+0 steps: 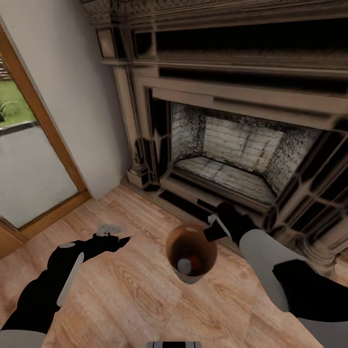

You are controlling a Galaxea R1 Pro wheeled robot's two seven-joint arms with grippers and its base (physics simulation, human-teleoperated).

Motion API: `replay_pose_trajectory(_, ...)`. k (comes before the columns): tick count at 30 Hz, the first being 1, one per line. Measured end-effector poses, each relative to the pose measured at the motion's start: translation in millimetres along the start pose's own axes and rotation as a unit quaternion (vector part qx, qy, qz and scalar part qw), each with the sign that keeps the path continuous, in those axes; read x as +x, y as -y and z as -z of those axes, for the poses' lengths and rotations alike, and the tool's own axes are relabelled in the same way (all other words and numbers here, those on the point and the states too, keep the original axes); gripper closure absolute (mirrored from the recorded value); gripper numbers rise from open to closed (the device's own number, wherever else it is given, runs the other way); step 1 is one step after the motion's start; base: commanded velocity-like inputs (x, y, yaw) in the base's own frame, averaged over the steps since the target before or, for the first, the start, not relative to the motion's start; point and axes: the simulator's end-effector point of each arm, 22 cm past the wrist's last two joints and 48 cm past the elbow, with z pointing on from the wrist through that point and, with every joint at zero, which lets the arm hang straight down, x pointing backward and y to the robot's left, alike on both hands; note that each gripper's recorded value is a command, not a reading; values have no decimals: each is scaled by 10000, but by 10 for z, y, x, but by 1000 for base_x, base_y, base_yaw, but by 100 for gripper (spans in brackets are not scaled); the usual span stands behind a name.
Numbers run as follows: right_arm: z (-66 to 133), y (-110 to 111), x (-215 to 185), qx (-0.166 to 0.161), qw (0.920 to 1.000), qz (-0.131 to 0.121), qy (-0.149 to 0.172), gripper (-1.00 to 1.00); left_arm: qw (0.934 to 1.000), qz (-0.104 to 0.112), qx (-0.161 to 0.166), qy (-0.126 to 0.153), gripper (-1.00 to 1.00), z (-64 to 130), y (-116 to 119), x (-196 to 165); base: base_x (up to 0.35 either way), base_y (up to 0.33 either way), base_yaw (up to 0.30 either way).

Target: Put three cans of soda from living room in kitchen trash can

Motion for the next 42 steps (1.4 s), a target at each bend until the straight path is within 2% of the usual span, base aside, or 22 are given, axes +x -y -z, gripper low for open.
replay_pose_trajectory(2, 3, 109, 7, 229, 9997, 125, -15, 100, 10000, 1, 2, 3, -100, 1, 1, -2, -183, 276, 0)
replay_pose_trajectory(3, 2, 123, 11, 241, 9996, 123, -17, 100, 10000, 1, 3, 5, -100, 1, 2, -4, -184, 276, 0)
replay_pose_trajectory(8, 8, -48, -10, -198, 9997, -142, 33, 100, 10000, -4, 5, 24, -100, 4, 4, -15, -103, 141, 38)
replay_pose_trajectory(14, 4, 150, 20, 192, 9998, 51, -12, 100, 10000, -1, -2, 26, -100, 4, -1, -16, -14, 20, 115)
replay_pose_trajectory(20, 4, 88, 24, -79, 9998, -156, 7, 100, 10000, 1, -7, 28, -100, 3, -6, -14, -2, 2, 225)
replay_pose_trajectory(25, 1, 238, 52, 183, 9998, -40, -27, 100, 10000, -1, -9, 34, -100, 3, -7, -17, -10, 4, 249)
replay_pose_trajectory(30, 1, 180, 47, 29, 9999, -134, -12, 100, 10000, -8, -9, 31, -100, 0, -3, -14, -184, 119, 253)
replay_pose_trajectory(36, 0, 218, 51, 118, 9999, -81, -20, 100, 10000, -3, -9, 18, -100, 0, -3, -8, -235, 214, 254)
replay_pose_trajectory(42, 0, 202, 53, 39, 9999, -144, -14, 100, 10000, -2, -11, 20, -100, 1, -5, -10, -228, 248, 254)
